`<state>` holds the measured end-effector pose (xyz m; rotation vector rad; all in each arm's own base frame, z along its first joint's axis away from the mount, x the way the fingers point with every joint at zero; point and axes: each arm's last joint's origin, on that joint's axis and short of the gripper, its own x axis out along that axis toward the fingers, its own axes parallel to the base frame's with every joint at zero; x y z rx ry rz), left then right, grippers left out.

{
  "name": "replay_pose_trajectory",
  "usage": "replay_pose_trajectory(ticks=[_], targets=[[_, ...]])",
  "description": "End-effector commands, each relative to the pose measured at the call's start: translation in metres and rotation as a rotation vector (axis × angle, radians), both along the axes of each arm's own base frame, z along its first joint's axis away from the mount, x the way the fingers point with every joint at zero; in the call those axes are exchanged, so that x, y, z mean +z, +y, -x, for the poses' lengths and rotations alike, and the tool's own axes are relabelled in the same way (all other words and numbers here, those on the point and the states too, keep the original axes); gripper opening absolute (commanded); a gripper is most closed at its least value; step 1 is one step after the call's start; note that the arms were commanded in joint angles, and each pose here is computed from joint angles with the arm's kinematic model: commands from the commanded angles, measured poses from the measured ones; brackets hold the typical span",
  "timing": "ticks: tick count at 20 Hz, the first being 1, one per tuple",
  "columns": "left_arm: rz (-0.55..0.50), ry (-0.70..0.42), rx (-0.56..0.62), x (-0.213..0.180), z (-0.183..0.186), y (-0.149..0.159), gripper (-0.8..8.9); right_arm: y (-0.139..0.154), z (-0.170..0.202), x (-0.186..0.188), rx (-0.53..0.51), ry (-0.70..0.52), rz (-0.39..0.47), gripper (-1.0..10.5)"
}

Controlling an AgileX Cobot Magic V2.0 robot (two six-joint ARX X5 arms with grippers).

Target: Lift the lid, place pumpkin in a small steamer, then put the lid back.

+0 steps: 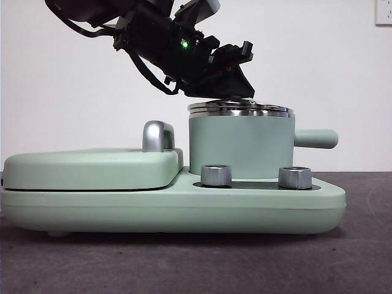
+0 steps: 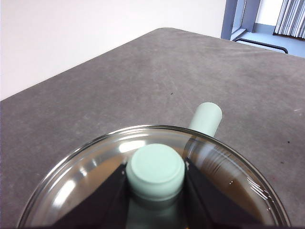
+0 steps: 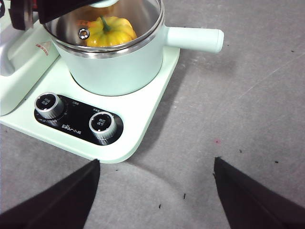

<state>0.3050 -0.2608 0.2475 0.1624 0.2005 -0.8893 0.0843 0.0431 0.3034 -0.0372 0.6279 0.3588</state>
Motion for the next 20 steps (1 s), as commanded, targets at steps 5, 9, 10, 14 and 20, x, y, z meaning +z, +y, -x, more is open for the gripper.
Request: replay_pose_trajectory(ticks=[5, 9, 10, 14, 20], targets=[[0.046, 0.123, -0.010, -0.0062, -0.0033, -0.0050, 0.09, 0.0008, -0.0003, 0.0017, -0.001, -0.004, -0.011, 3.7], [-0.017, 0.082, 0.020, -0.0085, -0.0046, -0.0029, 0.09, 0.0008, -0.0003, 0.0017, -0.001, -0.004, -0.011, 3.7], [-0.025, 0.072, 0.024, -0.0083, -0.0053, -0.0020, 0.09, 0.0008, -0.0003, 0.0017, -0.001, -0.004, -0.011, 3.7], [-0.081, 0.012, 0.051, -0.0086, -0.0069, -0.0005, 0.09, 0.0008, -0.0003, 0.0017, -0.001, -0.004, -0.011, 3.7], [-0.077, 0.014, 0.043, -0.0085, -0.0062, -0.0012, 0.09, 0.0008, -0.0004, 0.0017, -0.001, -0.005, -0.011, 3.7]])
